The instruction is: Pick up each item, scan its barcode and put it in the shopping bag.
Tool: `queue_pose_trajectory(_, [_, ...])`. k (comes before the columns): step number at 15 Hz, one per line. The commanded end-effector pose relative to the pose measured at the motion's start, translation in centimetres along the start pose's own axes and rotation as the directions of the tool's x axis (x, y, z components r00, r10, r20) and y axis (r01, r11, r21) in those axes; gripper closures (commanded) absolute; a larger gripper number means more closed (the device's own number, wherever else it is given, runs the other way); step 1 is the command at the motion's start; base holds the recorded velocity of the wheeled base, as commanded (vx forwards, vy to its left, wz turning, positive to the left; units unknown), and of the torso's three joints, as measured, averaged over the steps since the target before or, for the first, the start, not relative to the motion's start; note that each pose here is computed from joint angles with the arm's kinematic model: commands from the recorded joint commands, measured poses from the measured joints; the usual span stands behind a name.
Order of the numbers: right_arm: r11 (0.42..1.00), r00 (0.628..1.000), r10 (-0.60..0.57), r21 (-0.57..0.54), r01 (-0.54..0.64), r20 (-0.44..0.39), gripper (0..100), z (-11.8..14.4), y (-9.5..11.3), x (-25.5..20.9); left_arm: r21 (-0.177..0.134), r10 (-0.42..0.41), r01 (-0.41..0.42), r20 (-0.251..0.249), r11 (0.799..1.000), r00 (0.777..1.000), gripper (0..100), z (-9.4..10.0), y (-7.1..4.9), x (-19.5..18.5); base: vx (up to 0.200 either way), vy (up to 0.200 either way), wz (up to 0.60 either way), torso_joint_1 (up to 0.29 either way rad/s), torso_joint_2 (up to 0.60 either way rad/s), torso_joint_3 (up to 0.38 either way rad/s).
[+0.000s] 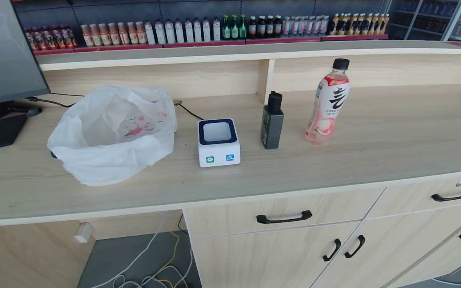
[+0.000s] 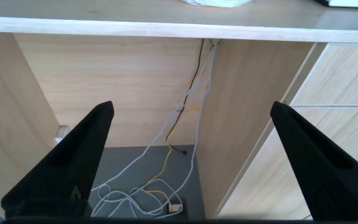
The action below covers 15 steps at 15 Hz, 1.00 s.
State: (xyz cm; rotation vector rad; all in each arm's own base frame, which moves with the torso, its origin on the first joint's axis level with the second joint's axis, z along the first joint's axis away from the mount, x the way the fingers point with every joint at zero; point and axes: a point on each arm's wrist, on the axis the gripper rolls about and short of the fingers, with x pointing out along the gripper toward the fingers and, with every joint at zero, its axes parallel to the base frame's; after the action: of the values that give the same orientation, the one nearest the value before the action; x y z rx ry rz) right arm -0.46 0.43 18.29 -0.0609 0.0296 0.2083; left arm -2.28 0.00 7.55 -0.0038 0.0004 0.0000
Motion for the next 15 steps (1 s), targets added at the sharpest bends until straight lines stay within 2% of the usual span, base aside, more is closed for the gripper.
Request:
queue_pose_trajectory(1, [0.992,0.991,0.104,-0.057,-0.109,-0.088,0,1.5,-0.5,3.4,-0.001,0.000,0.000,0.000,1.000,1.000,0,0.0,0.0,0.0,0.000,0.000,0.00,0.000,0.00,0.000])
queue_pose_trajectory(3, [0.953,0.962,0.243,-0.154,-0.261,-0.127,0,1.7,-0.1,5.8,-0.001,0.000,0.000,0.000,1.000,1.000,0,0.0,0.0,0.0,0.000,0.000,0.00,0.000,0.00,0.000])
queue_pose_trajectory(5, [0.908,0.926,0.350,-0.193,-0.372,-0.138,0,2.1,0.8,8.4,-0.001,0.000,0.000,0.000,1.000,1.000,0,0.0,0.0,0.0,0.000,0.000,0.00,0.000,0.00,0.000])
queue_pose_trajectory(11, [0.889,0.917,0.393,-0.227,-0.396,-0.064,0,3.3,2.2,14.3,-0.001,0.000,0.000,0.000,1.000,1.000,0,0.0,0.0,0.0,0.000,0.000,0.00,0.000,0.00,0.000])
queue_pose_trajectory(13, [0.871,0.901,0.433,-0.240,-0.429,-0.036,0,3.7,3.4,15.7,-0.001,0.000,0.000,0.000,1.000,1.000,0,0.0,0.0,0.0,0.000,0.000,0.00,0.000,0.00,0.000])
queue_pose_trajectory(15, [0.873,0.901,0.433,-0.240,-0.425,-0.024,0,3.6,4.9,16.6,-0.001,0.000,0.000,0.000,1.000,1.000,0,0.0,0.0,0.0,0.000,0.000,0.00,0.000,0.00,0.000])
